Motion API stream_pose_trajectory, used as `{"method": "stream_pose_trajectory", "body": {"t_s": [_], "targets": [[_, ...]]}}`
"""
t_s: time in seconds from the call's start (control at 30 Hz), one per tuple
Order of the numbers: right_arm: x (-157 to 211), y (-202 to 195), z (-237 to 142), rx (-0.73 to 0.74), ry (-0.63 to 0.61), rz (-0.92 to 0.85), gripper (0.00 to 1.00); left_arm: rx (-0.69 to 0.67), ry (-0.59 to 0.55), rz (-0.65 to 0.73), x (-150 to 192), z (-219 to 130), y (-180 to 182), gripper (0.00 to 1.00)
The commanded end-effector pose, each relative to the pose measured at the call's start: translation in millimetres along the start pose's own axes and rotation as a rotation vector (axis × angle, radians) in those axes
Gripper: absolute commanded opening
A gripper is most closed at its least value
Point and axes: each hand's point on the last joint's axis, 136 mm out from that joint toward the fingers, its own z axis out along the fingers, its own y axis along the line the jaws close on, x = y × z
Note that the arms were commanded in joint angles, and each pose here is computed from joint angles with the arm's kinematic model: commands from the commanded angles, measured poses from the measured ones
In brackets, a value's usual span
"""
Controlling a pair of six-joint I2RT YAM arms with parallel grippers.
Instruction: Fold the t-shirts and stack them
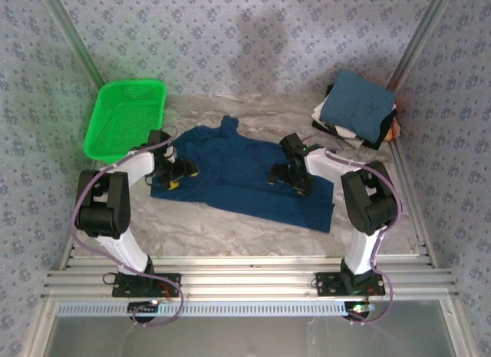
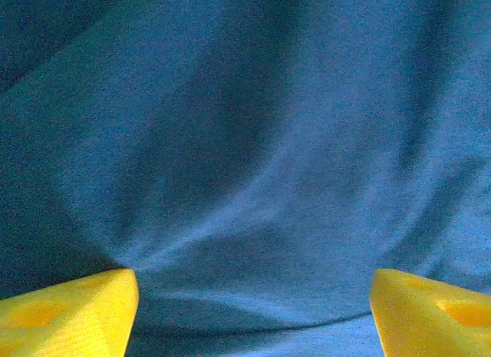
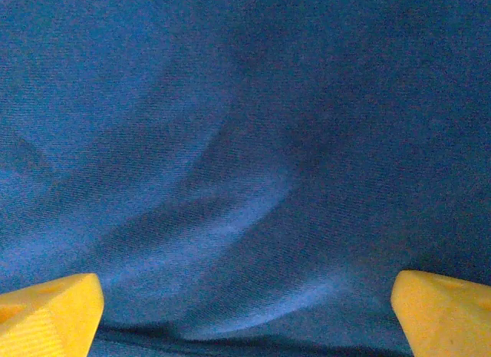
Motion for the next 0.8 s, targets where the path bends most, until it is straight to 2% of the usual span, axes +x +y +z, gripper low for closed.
{"method": "stream_pose_trajectory", "body": {"t_s": [0.0, 0.23, 0.77], "targets": [[8, -3, 9, 0.070, 0.001, 0.008, 1.00, -0.113, 0.014, -0.036, 10, 15, 38, 0.78], [45, -12, 19, 0.185, 0.064, -0.050, 1.00, -0.199, 0.097, -0.129, 54, 8, 77, 0.78], [95, -9, 14, 0.283, 0.131, -0.223, 1.00, -0.264, 0.203, -0.316, 153, -30, 111, 0.81]]}}
